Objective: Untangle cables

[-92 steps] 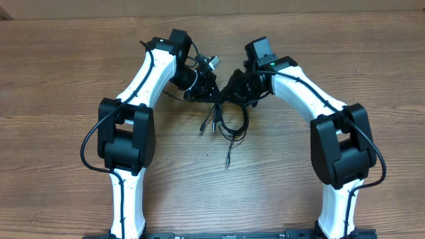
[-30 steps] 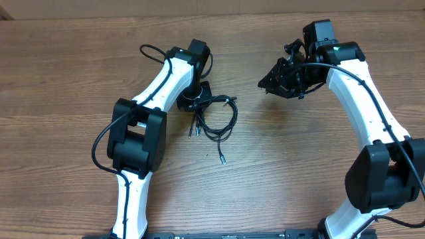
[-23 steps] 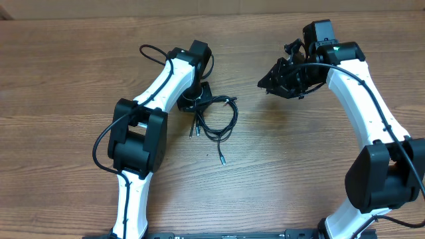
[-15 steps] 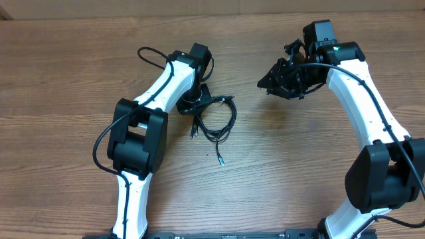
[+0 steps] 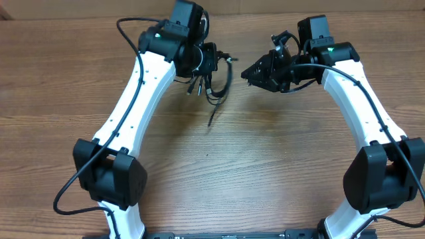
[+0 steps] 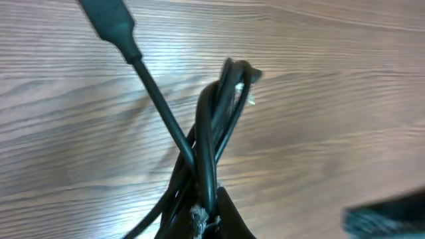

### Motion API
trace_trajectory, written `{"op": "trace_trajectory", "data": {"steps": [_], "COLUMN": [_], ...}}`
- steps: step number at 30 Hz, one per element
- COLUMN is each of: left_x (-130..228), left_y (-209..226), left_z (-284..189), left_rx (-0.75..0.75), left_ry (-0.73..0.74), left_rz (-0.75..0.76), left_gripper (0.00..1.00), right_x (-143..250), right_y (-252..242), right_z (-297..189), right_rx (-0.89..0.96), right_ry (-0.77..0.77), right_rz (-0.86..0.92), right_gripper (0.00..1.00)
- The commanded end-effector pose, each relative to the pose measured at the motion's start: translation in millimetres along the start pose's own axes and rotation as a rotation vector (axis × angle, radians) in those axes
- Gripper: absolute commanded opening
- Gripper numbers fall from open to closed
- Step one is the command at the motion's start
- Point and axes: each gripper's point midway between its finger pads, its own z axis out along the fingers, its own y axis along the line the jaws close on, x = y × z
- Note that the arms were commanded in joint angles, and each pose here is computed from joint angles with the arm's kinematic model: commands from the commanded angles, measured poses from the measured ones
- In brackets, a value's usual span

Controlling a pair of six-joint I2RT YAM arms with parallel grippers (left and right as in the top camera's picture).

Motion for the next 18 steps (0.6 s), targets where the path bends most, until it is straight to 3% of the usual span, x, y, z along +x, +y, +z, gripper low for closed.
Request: {"op": "trace_trajectory", "data": {"steps": [1,18], "left_x": [5,20], "left_y": [-13,-33], "left_z": [2,-12], "left_rx": [0.097,0.319], "left_ry": [0.047,0.168], "left_rz": [0.009,-0.034], "left_gripper": [0.04,0.04], "right_x": [-3,-22], "right_y": [5,-2], "right_z": [6,35], "right_rx": [0.005,0.091], "right_ry": [-0.017,-0.157], "right_rz": [0.084,0.171], "right_gripper": [0.28,0.32]}}
